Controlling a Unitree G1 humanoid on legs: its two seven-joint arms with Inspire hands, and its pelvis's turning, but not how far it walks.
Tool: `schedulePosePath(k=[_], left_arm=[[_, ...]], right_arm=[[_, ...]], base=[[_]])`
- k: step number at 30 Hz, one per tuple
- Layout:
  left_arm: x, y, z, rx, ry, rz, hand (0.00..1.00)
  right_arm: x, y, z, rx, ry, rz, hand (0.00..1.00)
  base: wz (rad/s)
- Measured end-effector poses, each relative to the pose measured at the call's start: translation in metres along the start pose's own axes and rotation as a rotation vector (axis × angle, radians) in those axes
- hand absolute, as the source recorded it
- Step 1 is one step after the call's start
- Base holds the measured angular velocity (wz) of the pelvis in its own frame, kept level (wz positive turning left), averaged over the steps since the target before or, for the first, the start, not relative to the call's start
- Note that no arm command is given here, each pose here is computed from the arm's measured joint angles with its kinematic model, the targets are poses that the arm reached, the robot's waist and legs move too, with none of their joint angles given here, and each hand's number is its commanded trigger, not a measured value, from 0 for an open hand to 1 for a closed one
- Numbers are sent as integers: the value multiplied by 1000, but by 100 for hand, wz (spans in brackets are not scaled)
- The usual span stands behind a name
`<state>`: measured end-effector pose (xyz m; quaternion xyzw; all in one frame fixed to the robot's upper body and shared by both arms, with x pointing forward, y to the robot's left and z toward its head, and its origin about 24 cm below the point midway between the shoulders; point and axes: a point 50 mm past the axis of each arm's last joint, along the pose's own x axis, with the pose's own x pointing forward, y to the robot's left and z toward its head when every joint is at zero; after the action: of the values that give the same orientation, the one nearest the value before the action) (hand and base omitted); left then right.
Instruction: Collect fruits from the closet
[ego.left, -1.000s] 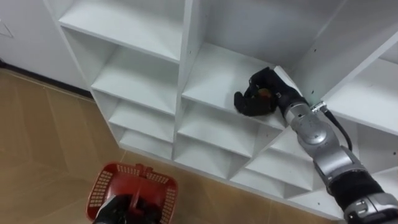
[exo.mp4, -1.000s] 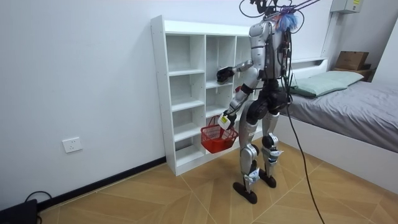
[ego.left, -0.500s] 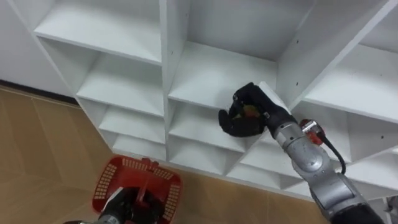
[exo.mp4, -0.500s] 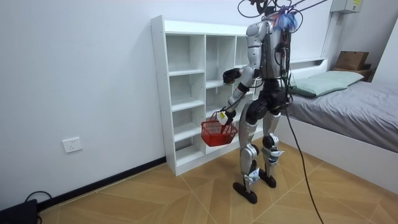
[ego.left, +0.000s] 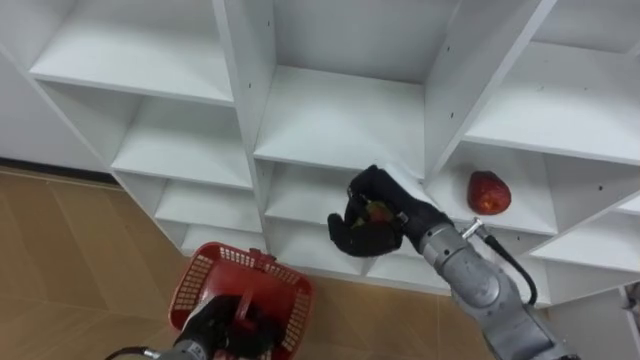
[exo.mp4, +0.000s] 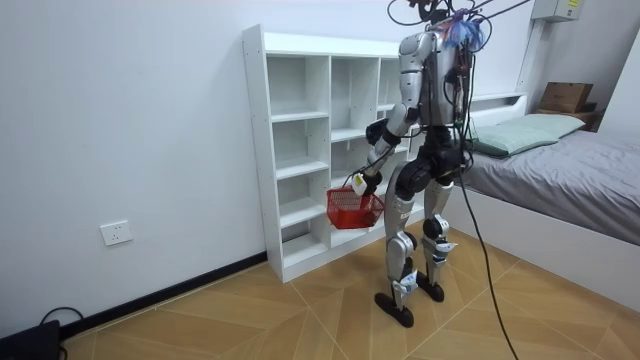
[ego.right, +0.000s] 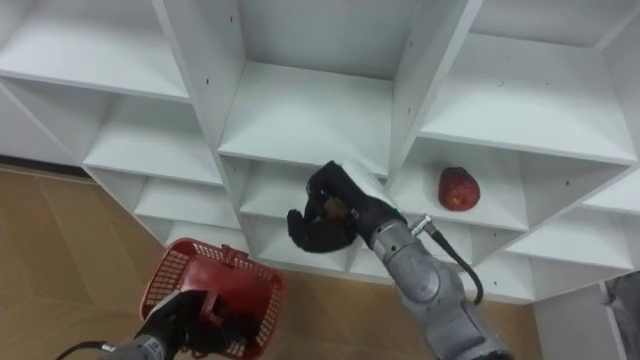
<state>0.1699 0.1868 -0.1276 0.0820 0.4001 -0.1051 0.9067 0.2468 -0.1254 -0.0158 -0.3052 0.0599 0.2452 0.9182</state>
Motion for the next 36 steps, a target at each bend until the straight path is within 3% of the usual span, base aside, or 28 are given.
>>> schedulePosePath(k=[17,30,36], left_arm=[[4,-14,31,24,-158,-71,100],[4,-23,48,-30,-235,-155,100],[4,-25,62,-137,-298,-174,100]], right_arm=[[1,10,-8,10,33,18,100],[-1,14,-20,21,89,34,100],[-2,16,-27,30,119,28,100]], base=[[0],[0],[0]])
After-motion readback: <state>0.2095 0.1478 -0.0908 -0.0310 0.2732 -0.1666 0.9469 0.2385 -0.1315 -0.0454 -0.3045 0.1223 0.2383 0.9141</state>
